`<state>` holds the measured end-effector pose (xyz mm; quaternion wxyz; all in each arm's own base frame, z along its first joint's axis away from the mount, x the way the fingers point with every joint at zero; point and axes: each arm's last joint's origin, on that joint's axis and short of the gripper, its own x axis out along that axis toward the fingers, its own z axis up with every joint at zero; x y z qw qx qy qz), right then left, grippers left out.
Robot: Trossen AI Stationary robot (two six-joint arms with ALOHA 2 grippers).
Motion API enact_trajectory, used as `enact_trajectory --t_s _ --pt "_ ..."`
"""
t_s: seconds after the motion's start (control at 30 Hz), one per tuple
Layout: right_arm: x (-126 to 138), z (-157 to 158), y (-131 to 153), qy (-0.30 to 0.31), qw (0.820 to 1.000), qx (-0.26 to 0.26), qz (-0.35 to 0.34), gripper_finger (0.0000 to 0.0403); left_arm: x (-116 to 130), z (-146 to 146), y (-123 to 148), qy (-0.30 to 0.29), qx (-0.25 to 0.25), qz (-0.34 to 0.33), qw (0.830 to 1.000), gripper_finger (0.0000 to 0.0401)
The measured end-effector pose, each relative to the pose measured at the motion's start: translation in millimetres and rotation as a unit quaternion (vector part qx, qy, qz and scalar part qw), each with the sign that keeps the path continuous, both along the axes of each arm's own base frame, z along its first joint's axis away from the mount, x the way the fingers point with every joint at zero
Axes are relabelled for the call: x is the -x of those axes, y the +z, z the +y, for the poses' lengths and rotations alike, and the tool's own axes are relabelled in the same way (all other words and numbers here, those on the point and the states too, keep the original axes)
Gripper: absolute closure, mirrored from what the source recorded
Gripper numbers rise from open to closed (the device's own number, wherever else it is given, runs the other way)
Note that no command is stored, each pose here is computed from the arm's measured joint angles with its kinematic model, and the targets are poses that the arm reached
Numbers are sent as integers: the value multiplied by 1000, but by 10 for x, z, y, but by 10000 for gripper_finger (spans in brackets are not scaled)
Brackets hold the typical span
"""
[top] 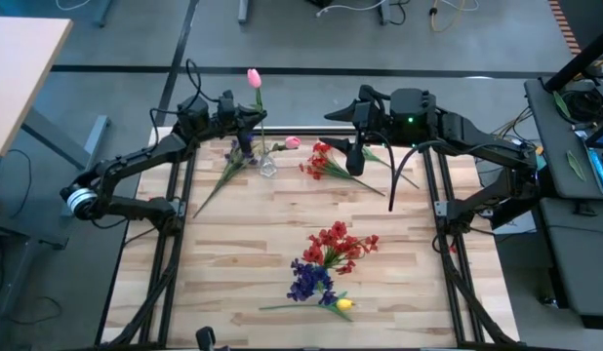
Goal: Sort flowers into vase by color
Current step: Put the pink flowers into the transparent vase, then put the red flowers into the blue vase
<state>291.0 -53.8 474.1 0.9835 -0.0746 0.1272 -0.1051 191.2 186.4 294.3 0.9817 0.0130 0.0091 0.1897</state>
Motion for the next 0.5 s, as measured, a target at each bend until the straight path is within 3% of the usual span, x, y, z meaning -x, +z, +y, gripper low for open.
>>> enact_trajectory --t_s 0.5 --pt "7 1 -30 -2 1000 -11 14 141 47 -49 -32 2 20 34 999 281"
